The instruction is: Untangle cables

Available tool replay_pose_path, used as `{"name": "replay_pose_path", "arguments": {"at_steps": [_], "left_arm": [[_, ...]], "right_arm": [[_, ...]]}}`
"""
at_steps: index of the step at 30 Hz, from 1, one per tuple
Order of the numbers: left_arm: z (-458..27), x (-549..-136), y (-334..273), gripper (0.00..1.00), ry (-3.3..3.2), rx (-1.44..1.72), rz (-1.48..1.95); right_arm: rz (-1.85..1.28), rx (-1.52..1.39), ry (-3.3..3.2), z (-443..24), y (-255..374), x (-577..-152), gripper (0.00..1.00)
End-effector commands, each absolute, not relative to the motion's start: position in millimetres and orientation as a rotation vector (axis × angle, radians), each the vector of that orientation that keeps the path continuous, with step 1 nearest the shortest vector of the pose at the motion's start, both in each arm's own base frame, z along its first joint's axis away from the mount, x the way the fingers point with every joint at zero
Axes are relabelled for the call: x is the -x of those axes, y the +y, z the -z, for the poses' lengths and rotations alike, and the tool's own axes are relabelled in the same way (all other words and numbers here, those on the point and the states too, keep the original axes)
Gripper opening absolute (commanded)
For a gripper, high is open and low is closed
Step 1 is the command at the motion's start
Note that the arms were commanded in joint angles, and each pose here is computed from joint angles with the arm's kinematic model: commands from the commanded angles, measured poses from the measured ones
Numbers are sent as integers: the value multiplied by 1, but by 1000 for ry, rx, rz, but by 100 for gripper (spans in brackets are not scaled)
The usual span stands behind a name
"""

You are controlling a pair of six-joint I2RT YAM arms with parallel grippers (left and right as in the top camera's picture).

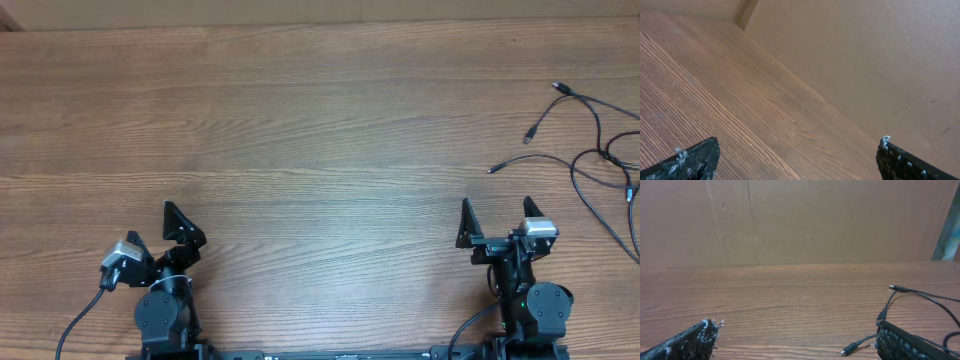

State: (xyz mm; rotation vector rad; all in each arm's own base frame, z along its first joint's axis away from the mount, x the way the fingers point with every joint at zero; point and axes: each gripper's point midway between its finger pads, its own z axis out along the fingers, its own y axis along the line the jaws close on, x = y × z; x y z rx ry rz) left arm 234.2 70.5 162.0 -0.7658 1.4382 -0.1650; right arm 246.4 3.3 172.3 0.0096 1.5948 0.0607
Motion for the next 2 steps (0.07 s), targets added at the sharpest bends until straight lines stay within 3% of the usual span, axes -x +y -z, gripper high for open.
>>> {"name": "replay_pose_path", "arguments": {"at_steps": [1,2], "left_arm": [[-163,-234,71,100,1436,753,155],[-163,-234,71,100,1436,753,155]], "right_arm": [[-52,-17,1592,-170,1,-246,100],[-52,-17,1592,-170,1,-246,100]]}}
